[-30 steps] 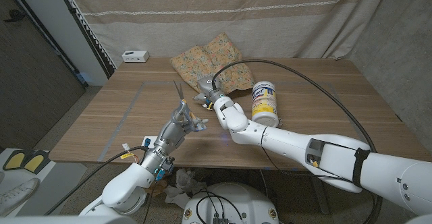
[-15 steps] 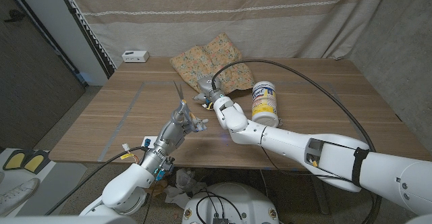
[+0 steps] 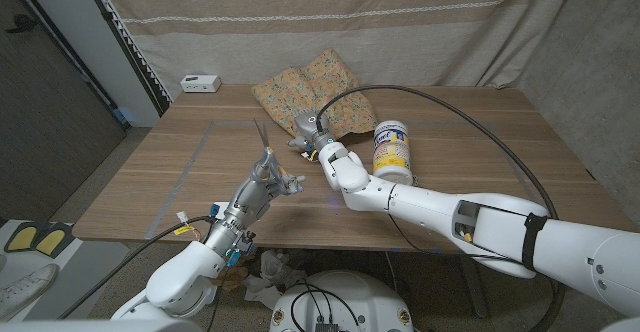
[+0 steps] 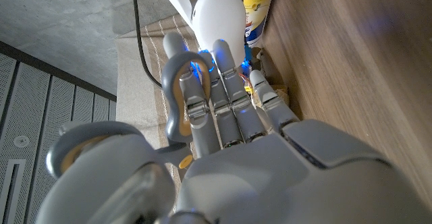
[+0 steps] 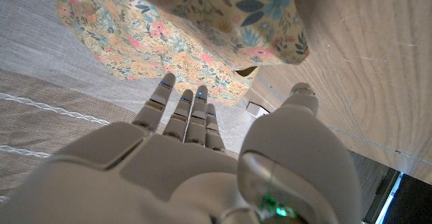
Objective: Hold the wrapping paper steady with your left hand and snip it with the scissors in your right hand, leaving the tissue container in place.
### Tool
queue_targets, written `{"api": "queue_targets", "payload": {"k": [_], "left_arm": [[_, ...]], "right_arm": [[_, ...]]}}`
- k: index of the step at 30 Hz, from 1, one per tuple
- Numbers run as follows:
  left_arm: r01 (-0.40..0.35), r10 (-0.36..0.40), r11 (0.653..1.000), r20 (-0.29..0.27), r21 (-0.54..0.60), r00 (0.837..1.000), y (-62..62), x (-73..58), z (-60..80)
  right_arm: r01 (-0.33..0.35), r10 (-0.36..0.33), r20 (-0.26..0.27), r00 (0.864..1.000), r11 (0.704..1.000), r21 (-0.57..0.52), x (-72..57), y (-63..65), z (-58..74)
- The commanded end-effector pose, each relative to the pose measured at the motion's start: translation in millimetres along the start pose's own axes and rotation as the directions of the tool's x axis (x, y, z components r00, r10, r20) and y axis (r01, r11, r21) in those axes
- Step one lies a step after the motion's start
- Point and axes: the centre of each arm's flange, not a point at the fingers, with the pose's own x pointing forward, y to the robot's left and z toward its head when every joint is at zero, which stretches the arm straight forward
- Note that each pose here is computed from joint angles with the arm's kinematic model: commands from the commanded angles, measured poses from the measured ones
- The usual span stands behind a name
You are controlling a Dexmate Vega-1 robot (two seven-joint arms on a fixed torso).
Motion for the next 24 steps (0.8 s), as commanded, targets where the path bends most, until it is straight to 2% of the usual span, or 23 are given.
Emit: {"api": "queue_targets", "payload": {"k": [1, 9, 24], "left_arm": [[-0.021, 0.021, 1.0, -0.014, 0.02, 1.0, 4.3, -10.3, 4.9], [-0.033, 0.033, 0.999, -0.005, 0.015, 0.999, 4.5, -14.7, 1.6], [-0.03, 0.03, 0.999, -0.011, 0.023, 0.999, 10.0, -17.6, 2.6]], "right_arm": [[0.009, -0.009, 0.013, 1.0, 1.0, -0.01, 3.8, -2.6, 4.1], [0.002, -0.002, 0.009, 1.0, 1.0, -0.021, 7.0, -1.0, 5.5], [-0.025, 0.025, -0.024, 0.999, 0.999, -0.037, 8.5, 7.2, -1.6]]}}
